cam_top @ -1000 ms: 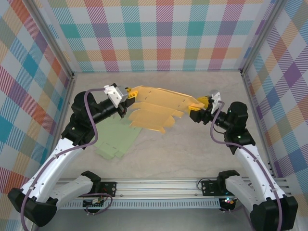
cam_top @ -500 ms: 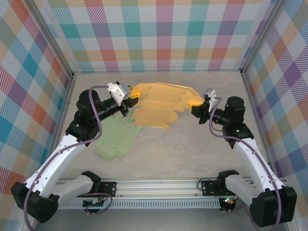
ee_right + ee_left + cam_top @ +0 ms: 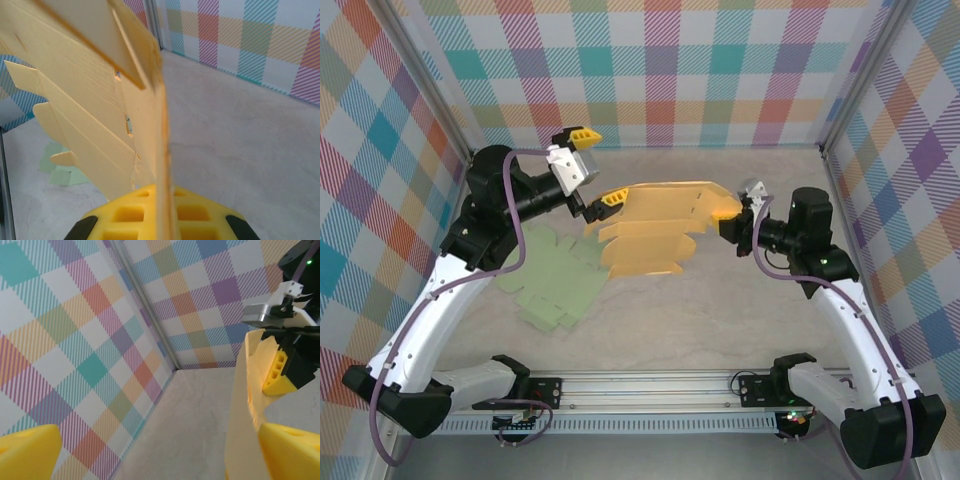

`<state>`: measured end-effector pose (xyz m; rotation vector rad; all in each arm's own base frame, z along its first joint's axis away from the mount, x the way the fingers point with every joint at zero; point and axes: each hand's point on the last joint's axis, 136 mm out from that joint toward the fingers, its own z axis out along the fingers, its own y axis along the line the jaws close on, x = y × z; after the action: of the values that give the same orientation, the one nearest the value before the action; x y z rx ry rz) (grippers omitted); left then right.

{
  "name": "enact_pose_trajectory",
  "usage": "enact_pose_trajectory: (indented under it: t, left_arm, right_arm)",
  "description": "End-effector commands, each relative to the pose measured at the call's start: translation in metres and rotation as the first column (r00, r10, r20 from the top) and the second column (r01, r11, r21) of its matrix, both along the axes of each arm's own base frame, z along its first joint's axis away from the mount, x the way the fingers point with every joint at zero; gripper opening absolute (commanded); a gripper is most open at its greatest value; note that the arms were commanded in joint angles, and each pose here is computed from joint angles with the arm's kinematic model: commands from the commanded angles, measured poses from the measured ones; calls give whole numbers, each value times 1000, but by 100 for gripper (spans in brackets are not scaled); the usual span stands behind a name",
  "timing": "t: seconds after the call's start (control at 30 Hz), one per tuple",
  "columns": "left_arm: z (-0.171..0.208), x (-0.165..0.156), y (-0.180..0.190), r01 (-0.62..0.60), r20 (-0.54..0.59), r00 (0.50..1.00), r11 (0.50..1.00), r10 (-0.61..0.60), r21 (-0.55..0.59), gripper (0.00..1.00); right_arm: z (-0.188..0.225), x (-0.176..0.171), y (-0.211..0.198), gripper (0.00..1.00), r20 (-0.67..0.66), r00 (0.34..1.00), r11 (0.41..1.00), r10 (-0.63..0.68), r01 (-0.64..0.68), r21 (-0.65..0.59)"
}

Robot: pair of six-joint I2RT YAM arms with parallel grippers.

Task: Fold the paper box

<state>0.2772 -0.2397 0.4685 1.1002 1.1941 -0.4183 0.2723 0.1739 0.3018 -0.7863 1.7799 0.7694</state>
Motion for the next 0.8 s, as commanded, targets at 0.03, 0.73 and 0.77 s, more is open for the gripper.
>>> enact_pose_trajectory:
  t: [0.03, 0.73, 0.77]
  left_arm:
    - [-9, -28, -8, 160, -14, 987, 982, -159, 99, 100]
    - [-45, 39, -41, -58, 74, 997, 952, 37, 301, 85]
    - [-43, 42, -42, -68, 88, 995, 953, 44, 295, 87]
  right_arm:
    - [5, 0, -2, 0, 8, 1000, 999, -21, 21, -37]
    - [1, 1, 4, 0, -50, 999, 998, -14, 11, -62]
    - [1, 2, 4, 0, -52, 999, 998, -10, 7, -63]
